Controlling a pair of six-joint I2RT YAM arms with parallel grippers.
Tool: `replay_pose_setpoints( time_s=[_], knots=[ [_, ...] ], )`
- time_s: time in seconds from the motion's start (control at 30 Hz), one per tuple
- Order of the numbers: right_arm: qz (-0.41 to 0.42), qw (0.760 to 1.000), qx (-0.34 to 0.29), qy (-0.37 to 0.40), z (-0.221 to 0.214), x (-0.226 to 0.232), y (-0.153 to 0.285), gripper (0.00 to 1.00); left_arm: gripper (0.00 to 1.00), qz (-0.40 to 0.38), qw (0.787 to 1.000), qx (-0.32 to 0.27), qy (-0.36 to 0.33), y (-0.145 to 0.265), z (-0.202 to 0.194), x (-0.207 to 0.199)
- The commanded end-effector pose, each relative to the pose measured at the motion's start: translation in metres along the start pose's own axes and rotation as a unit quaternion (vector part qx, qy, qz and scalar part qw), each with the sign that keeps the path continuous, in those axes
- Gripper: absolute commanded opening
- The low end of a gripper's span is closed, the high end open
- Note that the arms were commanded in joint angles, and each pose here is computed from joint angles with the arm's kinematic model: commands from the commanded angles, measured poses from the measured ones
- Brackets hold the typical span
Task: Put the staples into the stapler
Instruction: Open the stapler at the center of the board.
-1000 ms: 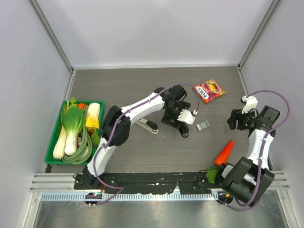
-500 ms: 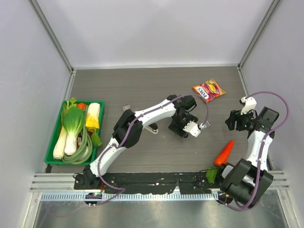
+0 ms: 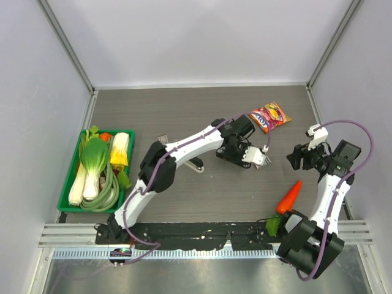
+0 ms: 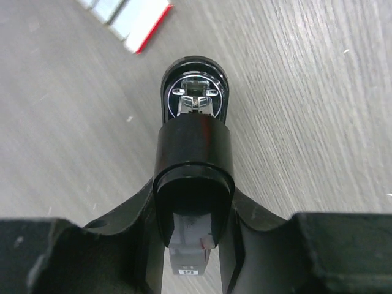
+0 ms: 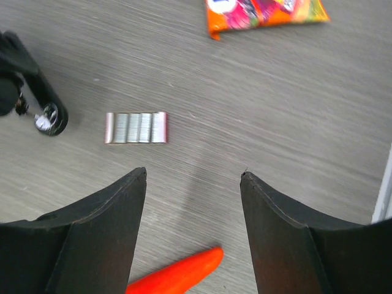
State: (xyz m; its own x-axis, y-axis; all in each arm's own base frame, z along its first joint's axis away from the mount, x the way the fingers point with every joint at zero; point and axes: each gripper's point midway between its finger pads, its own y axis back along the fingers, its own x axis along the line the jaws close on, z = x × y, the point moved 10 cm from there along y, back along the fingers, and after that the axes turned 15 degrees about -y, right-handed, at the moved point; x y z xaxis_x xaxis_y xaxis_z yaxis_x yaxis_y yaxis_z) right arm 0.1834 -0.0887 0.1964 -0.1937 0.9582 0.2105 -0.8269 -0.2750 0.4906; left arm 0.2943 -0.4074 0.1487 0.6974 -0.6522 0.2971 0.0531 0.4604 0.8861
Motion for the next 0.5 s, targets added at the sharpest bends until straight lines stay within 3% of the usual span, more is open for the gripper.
replay_pose_setpoints(
  time_s=[0.0, 0.1, 0.17, 0.23, 0.27, 0.3, 0.47],
  knots=[
    [0.111, 0.989, -0.044, 0.088, 0.019, 0.031, 0.018, 0.70, 0.00, 0.203, 0.977, -0.045, 0.056, 0.159, 0.053, 0.010],
    [0.193, 0.966, -0.079, 0.156, 0.030, 0.054, 0.032, 0.77, 0.00, 0.230, 0.967, -0.060, 0.087, 0.200, 0.059, -0.023],
    [0.238, 0.944, -0.116, 0.197, 0.044, 0.070, 0.042, 0.88, 0.00, 0.249, 0.961, -0.076, 0.091, 0.229, 0.067, -0.042],
    [0.276, 0.926, -0.133, 0.220, 0.052, 0.086, 0.048, 0.96, 0.00, 0.235, 0.963, -0.076, 0.107, 0.232, 0.065, -0.060],
    [0.294, 0.919, -0.144, 0.221, 0.057, 0.092, 0.050, 0.98, 0.00, 0.241, 0.961, -0.082, 0.103, 0.244, 0.067, -0.070],
    [0.325, 0.901, -0.149, 0.243, 0.066, 0.104, 0.048, 0.98, 0.00, 0.228, 0.965, -0.075, 0.104, 0.240, 0.063, -0.077],
    [0.433, 0.863, -0.126, 0.226, 0.081, 0.141, 0.036, 0.96, 0.00, 0.207, 0.968, -0.063, 0.126, 0.227, 0.042, -0.093]
  ],
)
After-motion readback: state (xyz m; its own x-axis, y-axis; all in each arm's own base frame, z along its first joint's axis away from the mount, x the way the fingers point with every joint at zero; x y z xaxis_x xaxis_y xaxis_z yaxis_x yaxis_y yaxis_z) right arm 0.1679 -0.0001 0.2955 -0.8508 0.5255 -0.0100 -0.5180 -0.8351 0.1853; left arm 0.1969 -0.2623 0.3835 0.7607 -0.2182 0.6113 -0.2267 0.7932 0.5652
